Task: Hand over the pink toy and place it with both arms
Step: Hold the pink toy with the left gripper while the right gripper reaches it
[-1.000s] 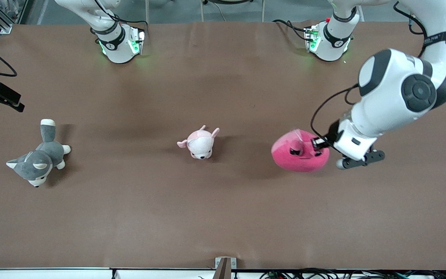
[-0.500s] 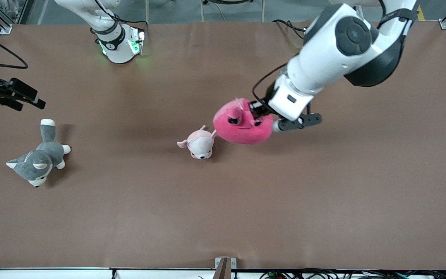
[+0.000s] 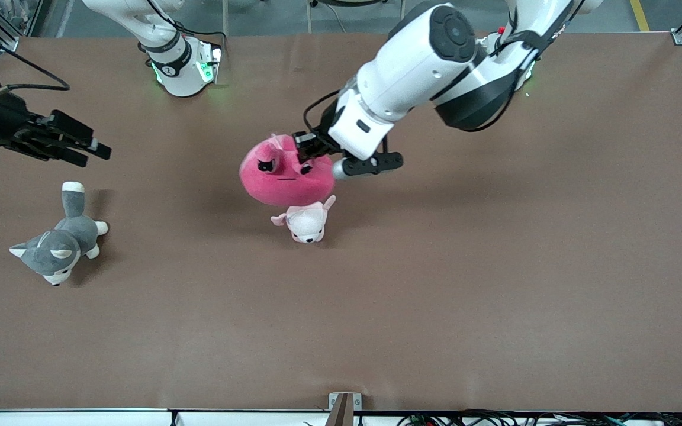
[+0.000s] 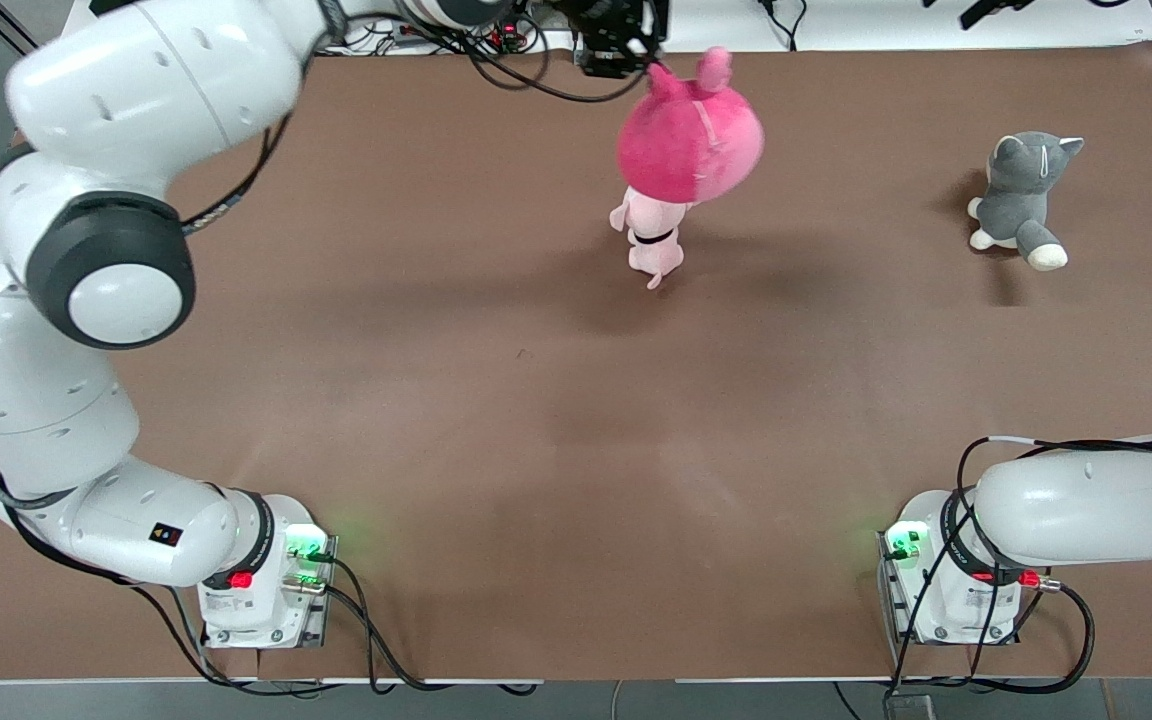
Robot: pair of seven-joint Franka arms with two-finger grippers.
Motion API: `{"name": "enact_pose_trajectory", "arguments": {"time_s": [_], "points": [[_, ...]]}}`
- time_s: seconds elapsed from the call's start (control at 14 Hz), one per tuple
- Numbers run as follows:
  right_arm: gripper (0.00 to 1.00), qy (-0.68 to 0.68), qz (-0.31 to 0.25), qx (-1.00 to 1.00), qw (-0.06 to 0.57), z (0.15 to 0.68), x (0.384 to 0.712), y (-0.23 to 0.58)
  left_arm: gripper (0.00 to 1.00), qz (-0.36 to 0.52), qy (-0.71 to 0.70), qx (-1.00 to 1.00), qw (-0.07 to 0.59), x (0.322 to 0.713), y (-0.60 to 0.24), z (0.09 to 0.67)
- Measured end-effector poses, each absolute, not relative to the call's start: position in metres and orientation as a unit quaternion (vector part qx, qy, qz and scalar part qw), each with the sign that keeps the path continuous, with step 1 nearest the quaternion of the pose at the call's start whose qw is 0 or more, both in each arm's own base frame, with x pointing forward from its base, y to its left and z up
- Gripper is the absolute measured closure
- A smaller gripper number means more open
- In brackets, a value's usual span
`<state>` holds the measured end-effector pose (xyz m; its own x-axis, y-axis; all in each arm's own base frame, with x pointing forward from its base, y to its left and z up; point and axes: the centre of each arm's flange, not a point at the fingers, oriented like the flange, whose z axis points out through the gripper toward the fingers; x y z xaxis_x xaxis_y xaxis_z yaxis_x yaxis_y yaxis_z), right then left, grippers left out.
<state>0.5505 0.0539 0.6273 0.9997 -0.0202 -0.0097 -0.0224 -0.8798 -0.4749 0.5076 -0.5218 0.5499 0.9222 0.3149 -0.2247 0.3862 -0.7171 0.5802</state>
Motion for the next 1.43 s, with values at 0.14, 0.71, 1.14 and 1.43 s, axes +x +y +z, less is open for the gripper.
{"name": "enact_pose_trajectory", "arguments": {"time_s": [0.14, 0.71, 1.14, 1.43], "points": [[0.28, 0.007, 0.011, -0.968, 0.250, 0.621, 0.553, 0.070, 0.90, -0.053, 0.214, 0.907, 0.360, 0.501, -0.549, 0.539], [0.28, -0.003, 0.063, -0.966, 0.251, 0.586, 0.560, 0.128, 0.91, -0.067, 0.237, 0.892, 0.379, 0.500, -0.568, 0.532], [0.28, 0.002, 0.087, -0.961, 0.263, 0.573, 0.561, 0.156, 0.91, -0.063, 0.238, 0.890, 0.384, 0.502, -0.567, 0.536], [0.28, 0.006, 0.091, -0.955, 0.283, 0.575, 0.560, 0.161, 0.91, -0.060, 0.241, 0.888, 0.388, 0.507, -0.564, 0.540]]}}
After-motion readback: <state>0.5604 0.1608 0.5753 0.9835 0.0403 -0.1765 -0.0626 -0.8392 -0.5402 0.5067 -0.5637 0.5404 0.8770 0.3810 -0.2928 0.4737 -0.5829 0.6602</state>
